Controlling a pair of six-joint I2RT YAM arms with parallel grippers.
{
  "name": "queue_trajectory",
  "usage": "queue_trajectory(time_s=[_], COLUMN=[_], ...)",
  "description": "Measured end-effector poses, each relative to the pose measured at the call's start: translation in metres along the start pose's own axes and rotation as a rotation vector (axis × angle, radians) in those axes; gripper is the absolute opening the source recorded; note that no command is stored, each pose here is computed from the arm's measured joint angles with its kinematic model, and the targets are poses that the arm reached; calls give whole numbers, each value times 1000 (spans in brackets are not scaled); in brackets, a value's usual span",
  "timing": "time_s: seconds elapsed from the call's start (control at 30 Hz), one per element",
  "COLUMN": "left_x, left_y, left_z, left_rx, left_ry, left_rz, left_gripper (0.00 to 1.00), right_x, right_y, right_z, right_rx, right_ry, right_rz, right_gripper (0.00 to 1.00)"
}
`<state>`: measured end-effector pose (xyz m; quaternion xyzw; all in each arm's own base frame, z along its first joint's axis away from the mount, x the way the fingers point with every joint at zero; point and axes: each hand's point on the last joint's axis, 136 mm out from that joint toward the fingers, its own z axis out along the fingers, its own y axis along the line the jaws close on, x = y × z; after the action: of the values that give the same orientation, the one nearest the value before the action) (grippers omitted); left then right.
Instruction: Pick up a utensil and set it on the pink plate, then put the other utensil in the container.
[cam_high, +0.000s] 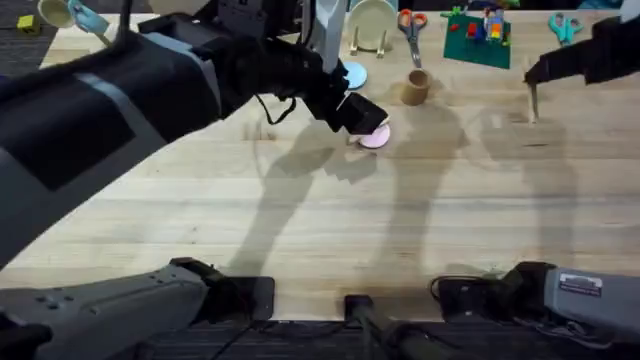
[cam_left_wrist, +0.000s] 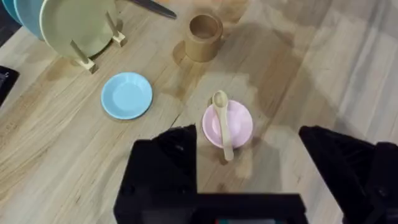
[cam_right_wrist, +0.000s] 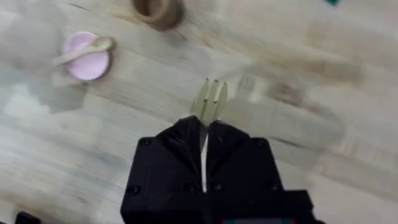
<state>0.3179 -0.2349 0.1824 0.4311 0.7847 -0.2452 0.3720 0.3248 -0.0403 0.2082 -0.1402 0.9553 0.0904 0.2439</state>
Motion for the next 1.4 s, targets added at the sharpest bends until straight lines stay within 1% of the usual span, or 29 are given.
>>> queue_trajectory(time_s=[0.23,0.47,0.63,0.77,0.93,1.1,1.23,1.4], left_x=[-1,-1,-1,-1,-1,-1,-1,-1], left_y=[-1,-2,-2,-2,-2,-2,-2,-2], left_z=[0,0,0,0,0,0,0,0], left_rx=[6,9,9,9,9,9,9,10], left_ry=[-5,-6,-6,-5,-5,-5,-5,-5], left_rz=[2,1,2,1,1,1,1,1], left_gripper=[995,994,994,994,995,995,994,994], right_x=[-19,-49,-58,-63,-69,-76,-82,-82], right_y=[26,46,61,66,60,49,39,26], right_z=[-9,-19,-27,-39,-60,-67,-56,-26], right_rx=[-125,-223,-286,-331,-385,-467,-536,-578], right_ry=[-121,-304,-399,-492,-659,-814,-894,-884], right_rz=[-139,-338,-471,-535,-574,-574,-561,-521], right_gripper=[31,30,30,30,30,30,30,30])
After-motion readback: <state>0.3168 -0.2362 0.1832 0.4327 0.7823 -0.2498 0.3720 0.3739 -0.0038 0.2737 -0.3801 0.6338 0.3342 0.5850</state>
